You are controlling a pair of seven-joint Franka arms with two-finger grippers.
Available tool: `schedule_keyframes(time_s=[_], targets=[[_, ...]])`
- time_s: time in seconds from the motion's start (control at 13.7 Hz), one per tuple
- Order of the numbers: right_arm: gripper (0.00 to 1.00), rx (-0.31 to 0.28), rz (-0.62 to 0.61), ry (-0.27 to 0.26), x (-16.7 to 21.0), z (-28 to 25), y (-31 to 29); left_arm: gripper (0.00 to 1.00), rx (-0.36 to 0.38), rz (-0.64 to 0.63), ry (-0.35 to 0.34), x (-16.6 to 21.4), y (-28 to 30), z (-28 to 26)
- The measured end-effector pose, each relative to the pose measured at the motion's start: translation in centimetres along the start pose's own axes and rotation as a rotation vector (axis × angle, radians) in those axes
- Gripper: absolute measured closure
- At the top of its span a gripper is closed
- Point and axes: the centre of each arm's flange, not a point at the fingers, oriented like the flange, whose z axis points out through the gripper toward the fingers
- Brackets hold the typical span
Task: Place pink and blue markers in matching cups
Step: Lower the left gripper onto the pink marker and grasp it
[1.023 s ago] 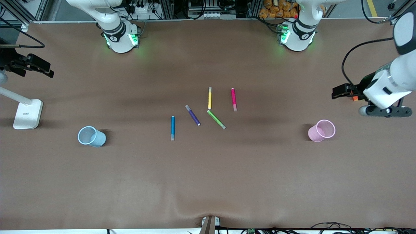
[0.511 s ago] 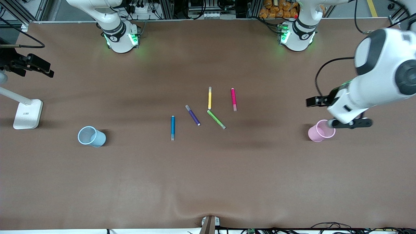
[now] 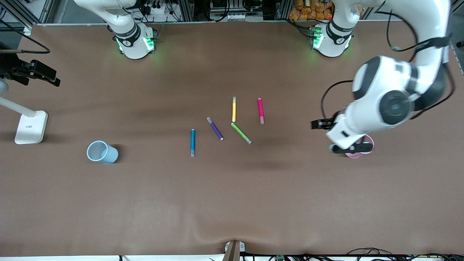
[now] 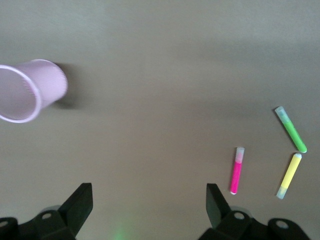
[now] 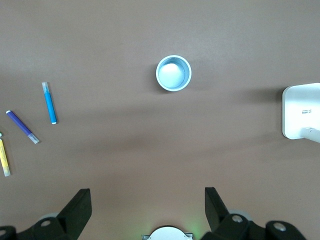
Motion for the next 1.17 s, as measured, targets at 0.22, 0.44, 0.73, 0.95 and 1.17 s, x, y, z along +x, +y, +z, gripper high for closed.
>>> schedule_keyframes(time_s=[0.22,0.44,0.73,0.95,1.17], targets=[[0.00,0.000,0.000,0.000,0.0,0.0,0.0,0.00,-0.061,-0.007,-0.025,0.5,3.4,3.1],[0.00,0.000,0.000,0.000,0.0,0.0,0.0,0.00,-0.061,-0.031,-0.043,0.1,7.0,5.9],[0.00,0.000,0.000,0.000,0.0,0.0,0.0,0.00,-0.036,-0.092,-0.041,-1.8,12.6,9.9],[0.00,0.000,0.000,0.000,0.0,0.0,0.0,0.00,-0.022,-0.125,-0.020,-3.0,14.8,14.1],[0.00,0.000,0.000,0.000,0.0,0.0,0.0,0.00,-0.002,-0.144,-0.024,-4.1,15.5,17.6]])
